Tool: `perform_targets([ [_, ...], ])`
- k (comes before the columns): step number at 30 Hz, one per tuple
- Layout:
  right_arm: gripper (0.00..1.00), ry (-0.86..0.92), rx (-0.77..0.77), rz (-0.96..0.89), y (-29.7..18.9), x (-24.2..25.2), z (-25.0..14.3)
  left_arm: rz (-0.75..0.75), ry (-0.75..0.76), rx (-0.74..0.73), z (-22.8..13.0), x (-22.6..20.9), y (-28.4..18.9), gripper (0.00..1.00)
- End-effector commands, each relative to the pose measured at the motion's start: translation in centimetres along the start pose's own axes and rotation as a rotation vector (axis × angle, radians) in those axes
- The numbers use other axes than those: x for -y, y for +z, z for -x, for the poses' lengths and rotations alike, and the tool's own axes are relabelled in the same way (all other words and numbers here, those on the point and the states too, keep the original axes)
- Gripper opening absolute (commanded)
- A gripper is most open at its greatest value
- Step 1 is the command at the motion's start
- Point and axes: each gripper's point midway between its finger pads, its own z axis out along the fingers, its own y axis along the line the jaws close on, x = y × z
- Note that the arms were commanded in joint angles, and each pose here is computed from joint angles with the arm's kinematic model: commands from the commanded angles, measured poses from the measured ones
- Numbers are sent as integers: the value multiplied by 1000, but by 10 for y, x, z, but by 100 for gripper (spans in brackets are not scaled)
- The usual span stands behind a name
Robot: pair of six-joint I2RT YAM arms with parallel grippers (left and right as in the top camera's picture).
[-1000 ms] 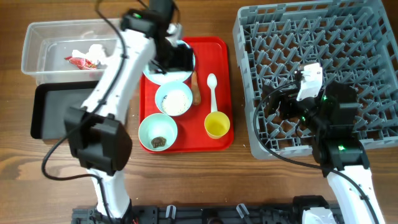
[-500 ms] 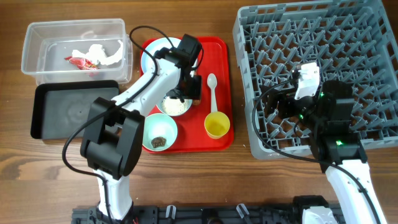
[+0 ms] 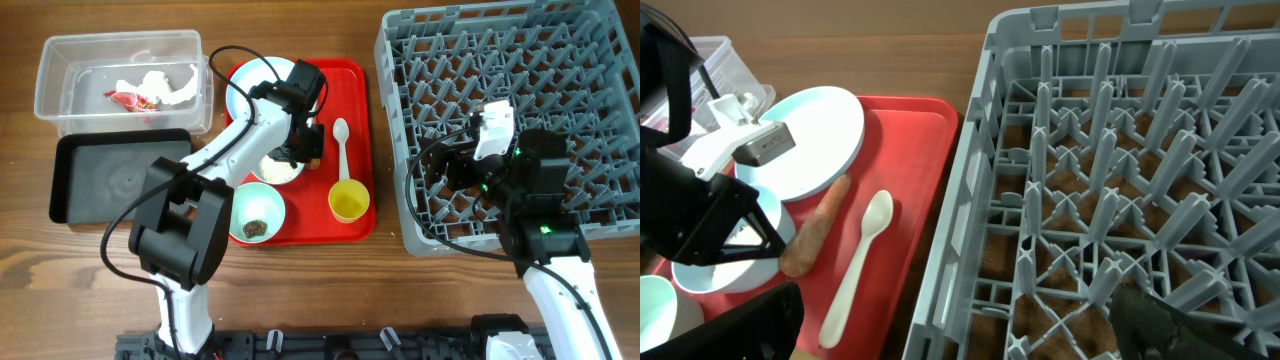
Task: Sort waste into correct bins and load items into the dishwasher rack
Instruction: 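Grasp the rim of the light-blue rice bowl with the left gripper, then tip the rice bowl over the black tray to pour out the rice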
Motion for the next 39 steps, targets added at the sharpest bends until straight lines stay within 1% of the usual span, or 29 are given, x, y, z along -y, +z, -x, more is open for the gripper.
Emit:
perform_targets([
  [1,100,1,18,18,-1,-4,9,-125,6,-12,2,24,-13,4],
  [5,100,1,18,17,-1,-4,9,-187,13,53,19,39,-61,4],
  [7,100,1,19,18,-1,-4,9,-203,4,94,27,37,-87,4],
  [10,100,1,19,18,-1,-4,9,-216,-34,130,29,21,-115,4],
  [12,99,2,19,18,-1,-4,9,-216,-80,130,28,3,-128,4],
  [14,100,2,19,18,-1,-4,9,-216,-153,119,25,-26,-140,4],
  [17,100,1,19,18,-1,-4,9,-179,-310,85,18,-86,-147,4],
  [18,100,1,19,18,-1,-4,9,-178,-330,78,16,-99,-149,4],
  [23,100,2,19,18,-1,-4,9,-300,-358,92,8,-158,-166,4],
  [27,100,2,19,18,-1,-4,9,-431,-372,175,6,-193,-179,4],
  [30,100,2,19,18,-1,-4,9,-551,-367,286,7,-218,-190,4],
  [33,100,2,19,18,-1,-4,9,-645,-424,390,3,-248,-196,4],
  [39,100,2,19,18,-1,-4,9,-757,-554,510,-24,-294,-192,4],
])
